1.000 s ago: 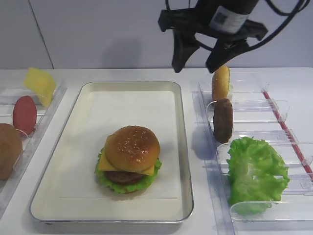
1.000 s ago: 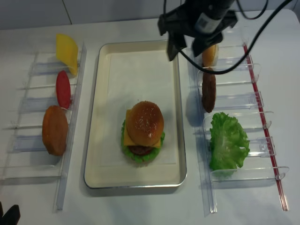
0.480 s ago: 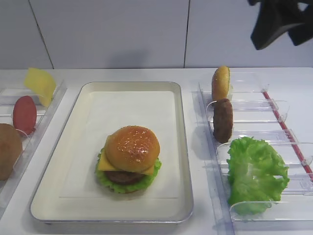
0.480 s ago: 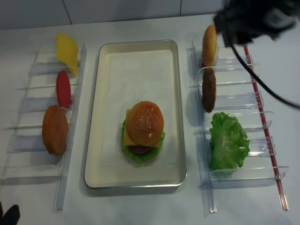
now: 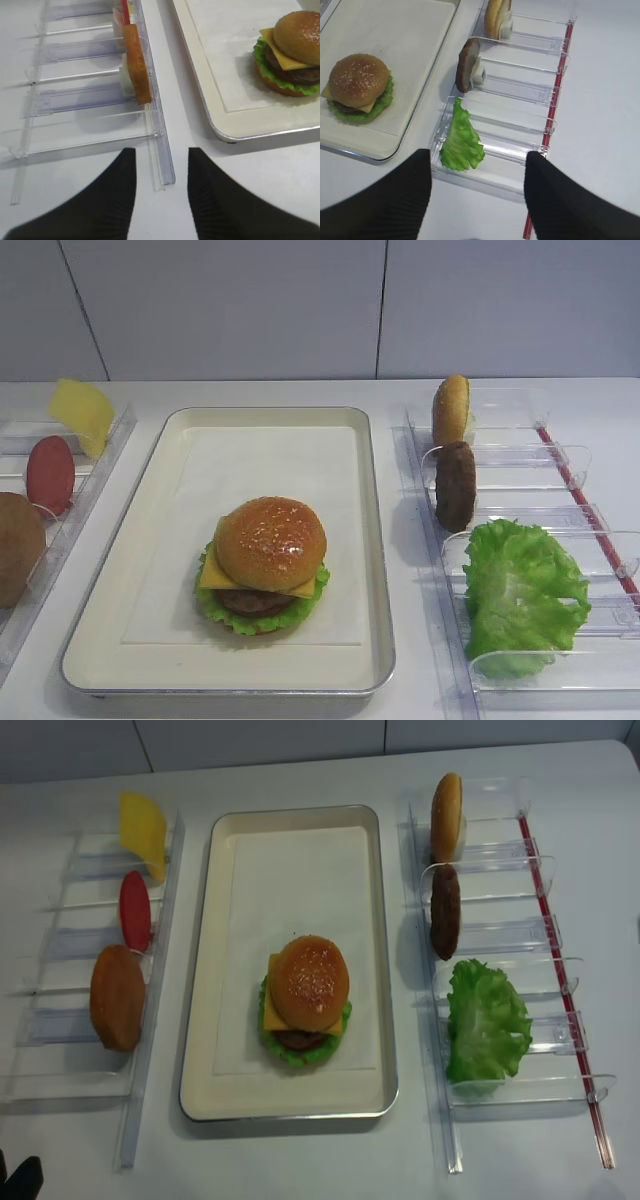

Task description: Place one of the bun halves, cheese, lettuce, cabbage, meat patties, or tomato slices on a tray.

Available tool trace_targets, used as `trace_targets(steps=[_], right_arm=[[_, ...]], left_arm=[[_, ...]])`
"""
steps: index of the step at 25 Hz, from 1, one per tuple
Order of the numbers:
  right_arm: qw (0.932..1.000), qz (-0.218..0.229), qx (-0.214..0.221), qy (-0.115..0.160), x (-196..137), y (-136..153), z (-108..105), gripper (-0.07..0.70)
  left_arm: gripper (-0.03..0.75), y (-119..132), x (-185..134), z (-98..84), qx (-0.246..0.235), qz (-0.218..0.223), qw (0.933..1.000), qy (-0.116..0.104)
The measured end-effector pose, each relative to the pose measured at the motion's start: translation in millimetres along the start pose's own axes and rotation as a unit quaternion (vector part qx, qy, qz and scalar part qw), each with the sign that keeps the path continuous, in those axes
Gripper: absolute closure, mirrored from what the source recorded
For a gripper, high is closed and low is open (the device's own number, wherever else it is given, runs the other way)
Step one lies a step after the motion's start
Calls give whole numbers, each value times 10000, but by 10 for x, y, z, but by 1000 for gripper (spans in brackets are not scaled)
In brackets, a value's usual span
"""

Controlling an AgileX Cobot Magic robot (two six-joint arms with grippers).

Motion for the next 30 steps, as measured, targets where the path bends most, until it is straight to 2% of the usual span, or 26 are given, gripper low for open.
trace_targets(steps=[3, 9, 16, 19, 23, 27, 30], right_arm=[[9997, -212, -68, -49, -202, -73, -120, 183], [9975, -535, -315, -337, -588, -92, -368, 195], [9930, -1104, -253, -325, -1014, -131, -560, 220], [9906, -1305, -383, -165, -1139, -115, -621, 221], [9857, -1439, -840, 239, -1283, -42, -693, 221], [9804, -1323, -1326, 618, -1378, 78, -741, 222], [9809, -1182, -1374, 705, -1429, 160, -700, 223]], left_arm=[[464, 0, 0, 0, 0, 0, 10000, 0], [464, 0, 0, 0, 0, 0, 10000, 0], [464, 0, 0, 0, 0, 0, 10000, 0], [464, 0, 0, 0, 0, 0, 10000, 0], [464, 0, 0, 0, 0, 0, 10000, 0], [464, 0, 0, 0, 0, 0, 10000, 0], [464, 0, 0, 0, 0, 0, 10000, 0]])
Point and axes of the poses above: a point on each arm's last joint axis where the gripper is mounted, y pointing out along that axis toward the gripper, z along the wrist's bending axis when the last joint is at zero, x = y × z, the point moved 6 cm from there along y, pointing out along that axis toward the gripper, and after that the axes turned 10 degrees about y, right-handed, at the moved point
